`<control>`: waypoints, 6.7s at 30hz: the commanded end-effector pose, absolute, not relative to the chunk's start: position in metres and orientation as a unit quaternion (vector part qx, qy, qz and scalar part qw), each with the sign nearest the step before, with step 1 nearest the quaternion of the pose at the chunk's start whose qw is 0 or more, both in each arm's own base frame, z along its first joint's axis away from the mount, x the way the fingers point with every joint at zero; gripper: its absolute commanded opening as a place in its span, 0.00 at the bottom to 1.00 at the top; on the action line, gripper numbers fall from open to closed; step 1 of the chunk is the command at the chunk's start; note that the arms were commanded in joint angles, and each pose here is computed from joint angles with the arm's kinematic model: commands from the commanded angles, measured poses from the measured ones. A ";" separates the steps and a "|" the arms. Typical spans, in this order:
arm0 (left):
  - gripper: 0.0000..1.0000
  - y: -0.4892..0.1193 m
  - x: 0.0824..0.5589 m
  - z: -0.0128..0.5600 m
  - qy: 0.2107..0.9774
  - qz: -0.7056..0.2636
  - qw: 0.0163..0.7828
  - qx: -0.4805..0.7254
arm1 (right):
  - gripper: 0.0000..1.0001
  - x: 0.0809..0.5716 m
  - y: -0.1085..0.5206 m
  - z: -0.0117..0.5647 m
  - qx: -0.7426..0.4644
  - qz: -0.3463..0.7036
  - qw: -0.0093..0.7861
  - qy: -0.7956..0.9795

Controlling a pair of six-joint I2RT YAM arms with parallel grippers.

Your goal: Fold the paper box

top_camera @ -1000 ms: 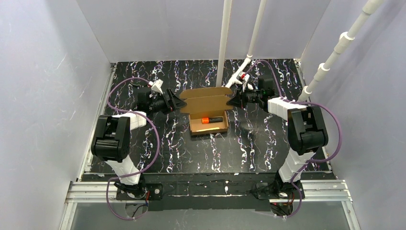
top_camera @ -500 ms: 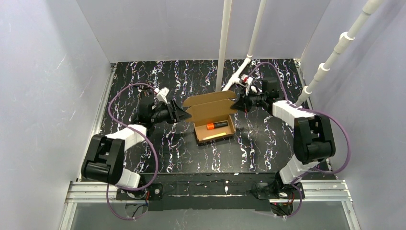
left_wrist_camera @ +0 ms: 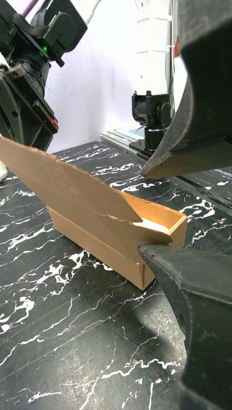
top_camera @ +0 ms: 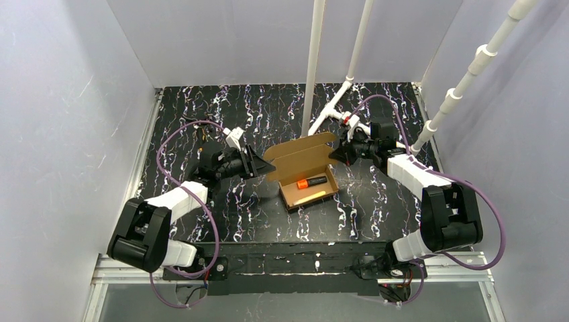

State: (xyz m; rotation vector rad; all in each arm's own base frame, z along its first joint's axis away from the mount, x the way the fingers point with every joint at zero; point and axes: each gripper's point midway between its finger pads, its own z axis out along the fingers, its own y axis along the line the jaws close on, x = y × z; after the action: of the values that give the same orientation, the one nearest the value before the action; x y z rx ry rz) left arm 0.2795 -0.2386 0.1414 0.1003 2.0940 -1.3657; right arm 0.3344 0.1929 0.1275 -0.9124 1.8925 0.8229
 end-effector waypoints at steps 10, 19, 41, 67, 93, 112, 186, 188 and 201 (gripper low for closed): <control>0.51 -0.239 0.274 0.138 0.794 -0.489 0.358 0.041 | 0.01 0.333 0.197 0.132 -0.369 0.340 0.437 0.746; 0.21 -0.246 0.280 0.131 0.795 -0.429 0.420 0.093 | 0.01 0.329 0.201 0.132 -0.369 0.359 0.433 0.740; 0.03 -0.231 0.259 0.143 0.755 -0.341 0.456 0.325 | 0.60 0.276 0.147 0.159 -0.518 0.388 0.383 0.659; 0.02 -0.233 0.253 0.155 0.746 -0.356 0.461 0.322 | 0.17 0.305 0.205 0.131 -0.460 0.372 0.414 0.692; 0.02 -0.231 0.254 0.145 0.760 -0.357 0.451 0.302 | 0.19 0.283 0.191 0.126 -0.462 0.409 0.378 0.690; 0.02 -0.232 0.260 0.137 0.777 -0.359 0.437 0.275 | 0.18 0.283 0.208 0.127 -0.483 0.390 0.378 0.687; 0.01 -0.236 0.257 0.138 0.767 -0.397 0.428 0.266 | 0.53 0.291 0.234 0.114 -0.431 0.421 0.373 0.706; 0.01 -0.237 0.255 0.139 0.763 -0.402 0.429 0.269 | 0.55 0.287 0.237 0.114 -0.433 0.437 0.368 0.698; 0.01 -0.243 0.252 0.148 0.745 -0.420 0.435 0.282 | 0.64 0.271 0.245 0.128 -0.435 0.487 0.367 0.663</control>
State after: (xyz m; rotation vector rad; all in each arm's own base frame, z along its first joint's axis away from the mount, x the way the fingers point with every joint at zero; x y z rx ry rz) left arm 0.2688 -0.2194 0.1196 0.5852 1.9955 -0.8968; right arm 0.2808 0.2276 0.1061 -1.0807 1.8329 1.1386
